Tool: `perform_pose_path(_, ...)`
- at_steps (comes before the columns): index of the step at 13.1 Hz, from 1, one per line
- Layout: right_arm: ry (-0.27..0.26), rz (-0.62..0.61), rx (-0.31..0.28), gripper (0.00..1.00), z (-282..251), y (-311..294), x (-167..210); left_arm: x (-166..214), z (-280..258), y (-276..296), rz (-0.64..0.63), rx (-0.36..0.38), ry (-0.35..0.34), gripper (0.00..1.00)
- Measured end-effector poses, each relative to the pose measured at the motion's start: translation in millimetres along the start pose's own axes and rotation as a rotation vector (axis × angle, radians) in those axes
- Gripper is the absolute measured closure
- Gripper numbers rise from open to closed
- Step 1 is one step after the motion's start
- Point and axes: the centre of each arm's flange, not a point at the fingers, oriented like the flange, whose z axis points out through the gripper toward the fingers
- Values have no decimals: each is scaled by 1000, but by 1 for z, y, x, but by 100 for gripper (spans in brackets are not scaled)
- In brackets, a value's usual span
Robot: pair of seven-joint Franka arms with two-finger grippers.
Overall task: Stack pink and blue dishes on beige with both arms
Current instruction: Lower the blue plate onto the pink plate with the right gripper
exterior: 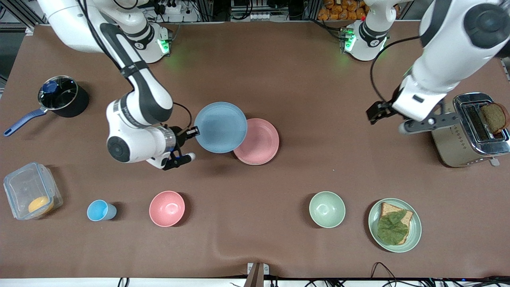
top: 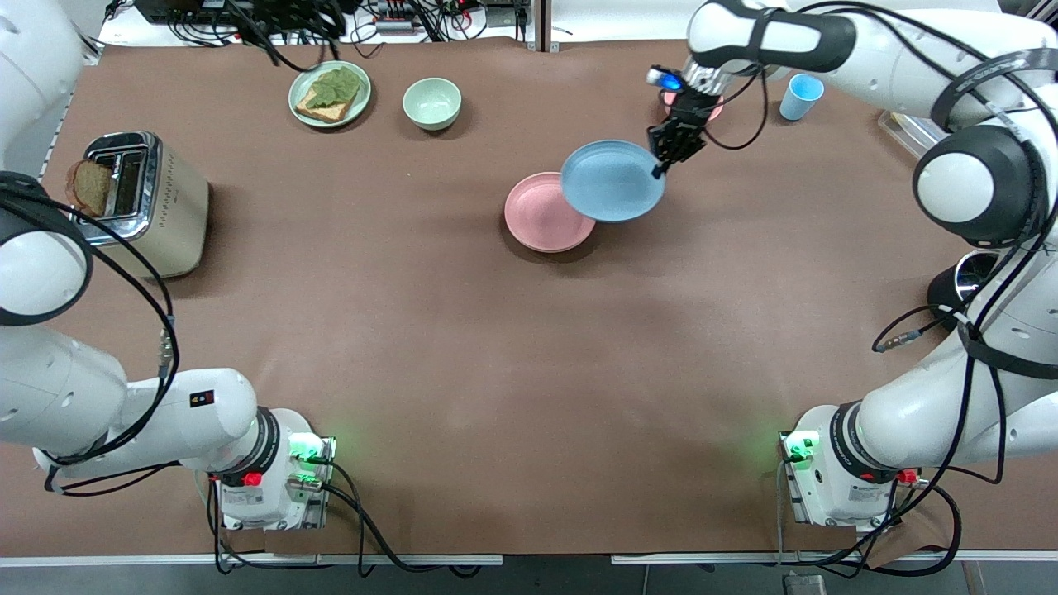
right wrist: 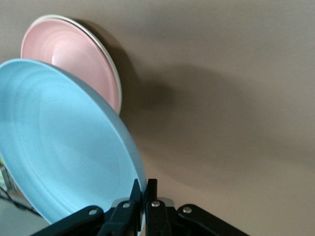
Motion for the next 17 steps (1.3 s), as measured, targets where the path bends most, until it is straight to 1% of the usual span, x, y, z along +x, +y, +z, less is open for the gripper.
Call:
perform_pose_path(2,25,52,-15,94,28,-32,5,0,-22,-10,8,-1,4,0)
perform_pose_path(3,34,70,-20,94,42,-44,7,2,-29,-19,37,-3,13,0)
perform_pose_path(5,58,99,-22,94,63,-58,12,8,-36,-45,88,1,19,0)
perform_pose_path(7,89,122,-19,94,81,-66,18,12,-39,-71,128,8,11,0)
perform_pose_path(8,96,132,-19,94,91,-70,20,14,-39,-81,146,10,8,0)
perform_pose_path(11,93,143,-22,94,103,-75,20,18,-38,-94,166,13,5,0)
perform_pose_path(14,93,158,-23,94,102,-74,20,16,-38,-88,177,13,5,0)
perform_pose_path(16,94,161,-23,89,102,-72,21,16,-38,-86,180,13,4,0)
perform_pose_path(17,95,164,-24,78,101,-71,21,15,-38,-86,181,13,4,0)
